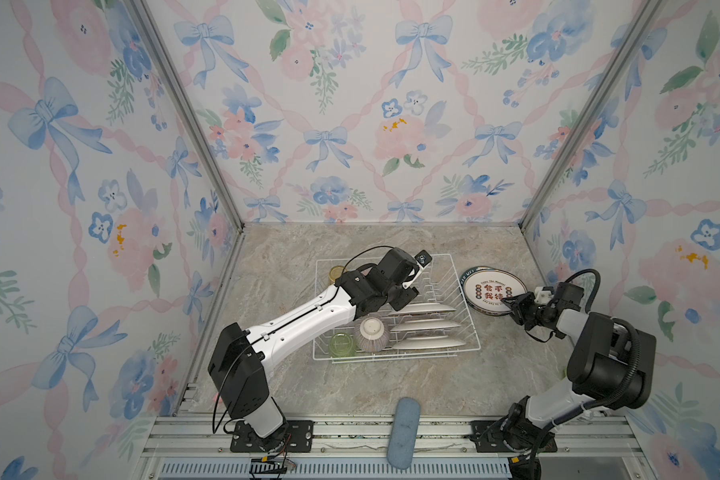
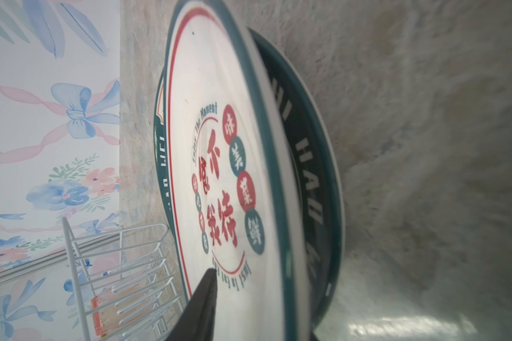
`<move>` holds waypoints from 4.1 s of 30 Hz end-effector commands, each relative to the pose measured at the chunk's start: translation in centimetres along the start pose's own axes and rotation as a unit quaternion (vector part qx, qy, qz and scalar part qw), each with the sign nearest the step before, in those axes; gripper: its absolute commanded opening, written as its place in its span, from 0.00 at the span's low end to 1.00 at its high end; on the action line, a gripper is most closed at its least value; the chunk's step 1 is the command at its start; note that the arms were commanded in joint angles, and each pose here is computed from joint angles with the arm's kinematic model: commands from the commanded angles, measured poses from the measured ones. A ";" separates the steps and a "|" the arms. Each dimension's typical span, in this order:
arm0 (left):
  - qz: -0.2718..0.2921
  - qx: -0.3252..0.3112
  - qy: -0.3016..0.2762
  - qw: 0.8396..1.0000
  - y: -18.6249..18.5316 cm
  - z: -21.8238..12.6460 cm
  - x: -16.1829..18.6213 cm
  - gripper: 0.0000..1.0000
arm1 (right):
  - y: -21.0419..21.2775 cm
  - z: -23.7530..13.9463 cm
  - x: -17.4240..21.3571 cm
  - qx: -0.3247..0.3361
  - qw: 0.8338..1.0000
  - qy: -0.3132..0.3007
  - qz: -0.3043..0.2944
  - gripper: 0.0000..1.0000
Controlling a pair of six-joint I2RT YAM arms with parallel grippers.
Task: Unload the mixed dishes from the dish rack
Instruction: 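Lower the red-lettered plate onto the green-rimmed plate and release it, then withdraw the right gripper while the left gripper reaches to the orange-patterned plate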
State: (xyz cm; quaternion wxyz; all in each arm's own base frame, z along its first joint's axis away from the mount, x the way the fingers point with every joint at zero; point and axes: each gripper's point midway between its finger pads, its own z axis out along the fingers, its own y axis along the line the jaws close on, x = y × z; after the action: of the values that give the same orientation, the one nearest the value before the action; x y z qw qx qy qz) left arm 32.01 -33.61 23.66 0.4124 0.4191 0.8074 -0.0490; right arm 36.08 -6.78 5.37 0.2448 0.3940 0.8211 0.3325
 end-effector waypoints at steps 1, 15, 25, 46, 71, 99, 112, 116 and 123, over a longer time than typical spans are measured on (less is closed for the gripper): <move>0.009 0.001 -0.003 1.000 -0.2 -0.2 -0.4 0.62 | 0.6 -1.0 0.2 0.019 0.999 0.004 -0.037 0.36; 0.013 0.007 0.008 1.000 -0.6 0.3 0.6 0.62 | -0.9 -2.5 1.0 0.091 0.993 0.013 -0.070 0.53; 0.017 0.011 0.019 1.000 -0.9 0.7 1.6 0.62 | -0.2 -2.1 1.0 0.122 0.987 0.019 -0.098 0.60; 0.057 0.109 -0.001 0.992 -5.9 -1.2 -0.3 0.58 | 3.8 -5.7 1.6 0.136 0.977 -0.004 -0.167 0.68; 0.129 0.088 0.033 0.987 -7.7 2.4 0.2 0.53 | 7.1 -9.5 2.5 0.090 0.975 -0.042 -0.197 0.69; 0.202 0.075 0.041 0.976 -5.8 5.9 -0.4 0.40 | 6.7 -9.5 2.4 0.080 0.978 -0.045 -0.189 0.69; 0.228 0.028 0.051 0.972 -4.1 6.4 -0.8 0.28 | 6.5 -9.4 2.6 0.079 0.978 -0.044 -0.188 0.70; 0.233 0.023 0.053 0.971 -4.0 6.5 -0.7 0.28 | 6.4 -9.4 2.7 0.080 0.978 -0.043 -0.188 0.70; 0.239 0.027 0.057 0.969 -4.2 6.7 -0.3 0.22 | 6.3 -9.3 2.7 0.081 0.978 -0.042 -0.186 0.70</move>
State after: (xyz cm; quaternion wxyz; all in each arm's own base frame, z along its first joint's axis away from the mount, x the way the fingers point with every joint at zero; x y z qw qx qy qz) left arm 32.62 -39.44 18.49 0.3544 0.6122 0.7055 0.0439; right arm 31.78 -5.12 15.76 0.3017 0.2713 0.8933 0.1934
